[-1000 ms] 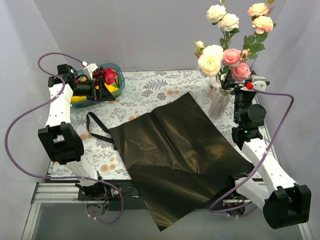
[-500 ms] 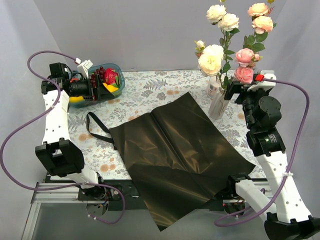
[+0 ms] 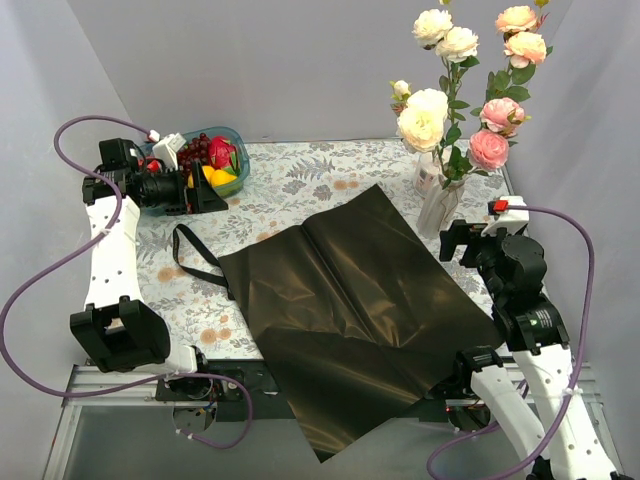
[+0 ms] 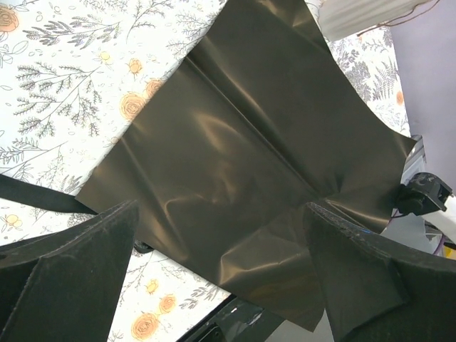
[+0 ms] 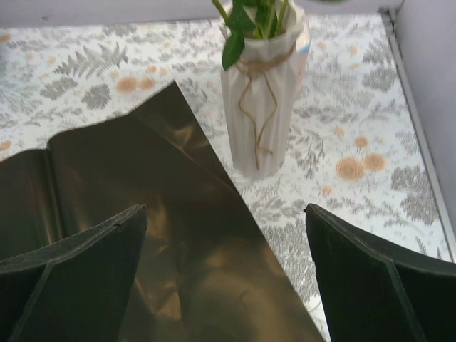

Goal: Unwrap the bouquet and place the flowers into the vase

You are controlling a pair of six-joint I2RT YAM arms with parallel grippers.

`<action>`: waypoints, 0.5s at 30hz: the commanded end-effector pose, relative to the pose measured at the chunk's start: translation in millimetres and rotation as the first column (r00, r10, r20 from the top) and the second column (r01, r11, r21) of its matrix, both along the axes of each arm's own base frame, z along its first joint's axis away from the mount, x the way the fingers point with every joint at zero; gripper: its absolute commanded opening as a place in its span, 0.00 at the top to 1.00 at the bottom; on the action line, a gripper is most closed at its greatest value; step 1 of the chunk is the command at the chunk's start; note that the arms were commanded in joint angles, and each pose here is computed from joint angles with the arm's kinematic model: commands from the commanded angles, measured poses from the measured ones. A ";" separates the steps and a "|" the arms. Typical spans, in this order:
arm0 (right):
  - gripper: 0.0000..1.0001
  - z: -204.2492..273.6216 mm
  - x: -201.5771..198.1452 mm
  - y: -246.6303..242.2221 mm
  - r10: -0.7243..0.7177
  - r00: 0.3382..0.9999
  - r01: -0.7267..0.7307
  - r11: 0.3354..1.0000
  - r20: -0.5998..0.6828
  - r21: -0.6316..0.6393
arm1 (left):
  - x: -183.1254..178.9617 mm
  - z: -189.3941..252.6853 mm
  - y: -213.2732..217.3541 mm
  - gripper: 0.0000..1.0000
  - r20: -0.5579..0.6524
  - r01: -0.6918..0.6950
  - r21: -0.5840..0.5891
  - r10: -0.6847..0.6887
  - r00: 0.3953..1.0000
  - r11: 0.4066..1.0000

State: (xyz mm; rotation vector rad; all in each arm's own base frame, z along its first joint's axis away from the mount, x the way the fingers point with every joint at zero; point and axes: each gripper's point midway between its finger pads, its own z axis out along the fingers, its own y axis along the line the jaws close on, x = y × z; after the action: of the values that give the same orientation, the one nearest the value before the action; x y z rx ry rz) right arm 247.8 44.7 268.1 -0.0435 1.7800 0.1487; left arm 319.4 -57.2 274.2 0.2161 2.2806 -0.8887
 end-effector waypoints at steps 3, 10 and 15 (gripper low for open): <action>0.02 -29.0 -3.0 -13.9 -0.147 0.972 0.160 0.985 -0.183 0.059 | -5.4 16.0 1.0 0.02 0.053 -0.039 0.022 0.038 0.998 0.999; 0.02 -23.8 -3.1 -4.3 -0.108 0.976 0.129 0.986 -0.191 0.104 | -9.4 15.7 2.7 0.02 0.061 -0.051 0.037 0.049 0.997 0.998; 0.02 -24.6 -1.2 -0.3 -0.096 0.969 0.123 0.986 -0.226 0.111 | -7.2 11.6 4.1 0.02 0.043 -0.056 0.042 0.054 0.998 0.998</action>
State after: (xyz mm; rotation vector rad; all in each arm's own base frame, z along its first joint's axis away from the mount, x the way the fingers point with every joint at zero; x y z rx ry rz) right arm 243.2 39.5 220.1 0.1458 2.0227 0.1487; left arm 316.0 -53.2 279.5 0.1796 2.2759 -0.8287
